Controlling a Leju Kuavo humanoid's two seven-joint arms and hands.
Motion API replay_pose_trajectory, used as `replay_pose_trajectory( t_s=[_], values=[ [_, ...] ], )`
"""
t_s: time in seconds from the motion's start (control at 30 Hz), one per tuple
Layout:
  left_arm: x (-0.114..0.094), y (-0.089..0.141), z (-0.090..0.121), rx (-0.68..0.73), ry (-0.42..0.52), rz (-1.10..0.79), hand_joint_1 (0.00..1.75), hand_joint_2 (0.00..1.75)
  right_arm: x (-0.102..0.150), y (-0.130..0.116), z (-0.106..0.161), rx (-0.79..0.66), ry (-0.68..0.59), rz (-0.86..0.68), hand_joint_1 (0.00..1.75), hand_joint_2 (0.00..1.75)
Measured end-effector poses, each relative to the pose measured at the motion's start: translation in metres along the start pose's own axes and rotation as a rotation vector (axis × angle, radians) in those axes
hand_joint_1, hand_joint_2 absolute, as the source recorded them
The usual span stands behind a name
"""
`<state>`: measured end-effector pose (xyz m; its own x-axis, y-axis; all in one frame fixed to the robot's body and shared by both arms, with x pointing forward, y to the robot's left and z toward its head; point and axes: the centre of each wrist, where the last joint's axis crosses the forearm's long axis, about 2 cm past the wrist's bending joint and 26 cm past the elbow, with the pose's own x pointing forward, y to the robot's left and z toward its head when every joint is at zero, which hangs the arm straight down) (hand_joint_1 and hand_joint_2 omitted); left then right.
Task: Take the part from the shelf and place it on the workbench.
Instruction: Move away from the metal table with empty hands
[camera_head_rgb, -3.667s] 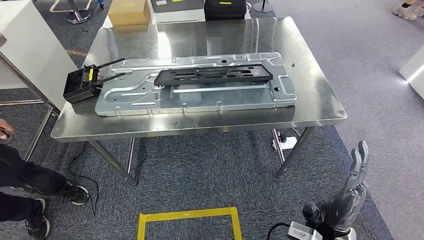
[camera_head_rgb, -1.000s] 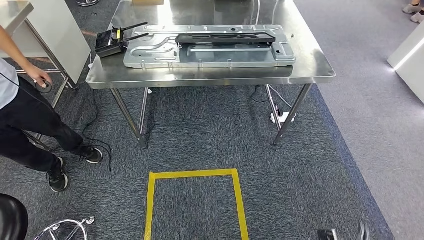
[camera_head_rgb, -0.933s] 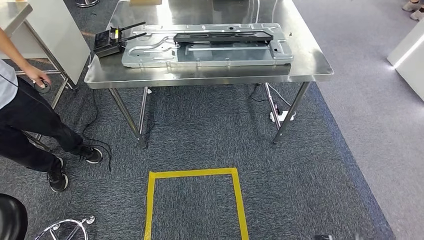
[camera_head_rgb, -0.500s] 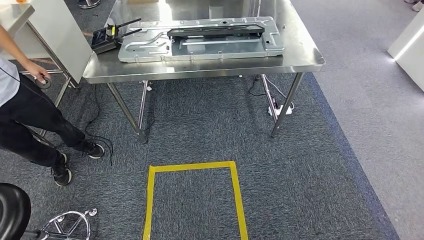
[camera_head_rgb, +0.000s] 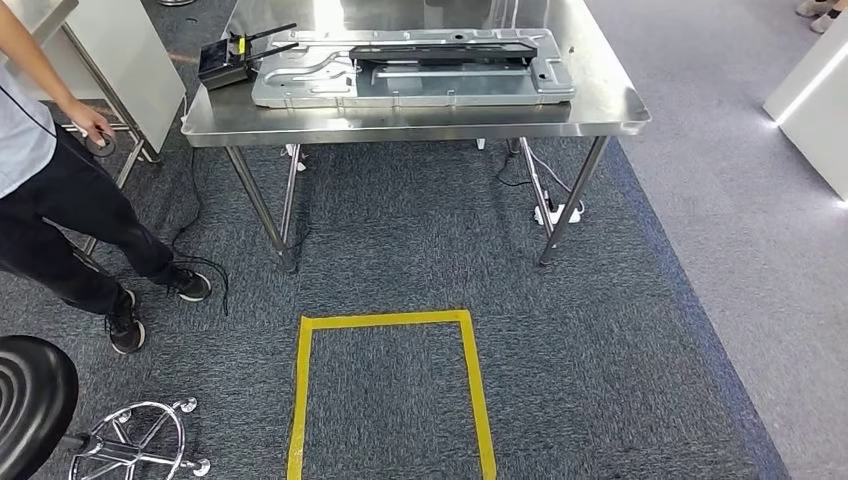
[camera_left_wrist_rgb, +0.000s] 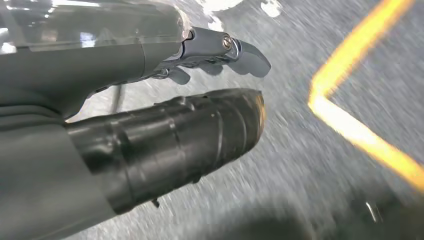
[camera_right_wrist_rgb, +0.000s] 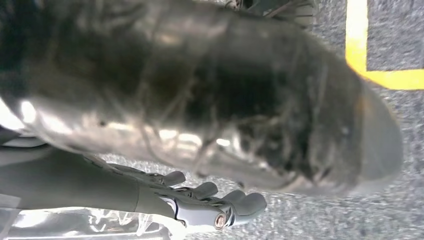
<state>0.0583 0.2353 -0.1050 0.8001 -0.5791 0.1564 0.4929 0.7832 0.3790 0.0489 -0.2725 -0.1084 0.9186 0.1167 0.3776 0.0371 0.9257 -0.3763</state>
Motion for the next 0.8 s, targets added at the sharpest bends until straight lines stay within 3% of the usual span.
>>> replay_pose_trajectory(
  t_s=[0.13,0.3,0.5,0.7,0.8],
  values=[
    [0.000,-0.001,0.000,-0.057,-0.045,0.000,0.00,0.00,0.001,0.003,0.001,0.007,-0.002,0.015,0.00,0.00],
    [0.000,-0.002,0.001,-0.007,0.004,0.003,0.00,0.00,0.003,0.005,0.001,0.025,-0.005,0.021,0.00,0.00],
    [-0.007,0.003,-0.002,-0.111,-0.080,0.000,0.00,0.00,0.004,0.011,0.004,0.037,-0.002,0.031,0.00,0.00],
    [-0.006,0.006,-0.003,-0.031,-0.029,-0.001,0.00,0.00,0.005,0.014,0.005,0.058,-0.005,0.032,0.00,0.00],
    [-0.004,0.007,-0.004,-0.071,-0.078,0.001,0.00,0.00,0.005,0.014,0.005,0.061,-0.005,0.037,0.00,0.00]
  ],
)
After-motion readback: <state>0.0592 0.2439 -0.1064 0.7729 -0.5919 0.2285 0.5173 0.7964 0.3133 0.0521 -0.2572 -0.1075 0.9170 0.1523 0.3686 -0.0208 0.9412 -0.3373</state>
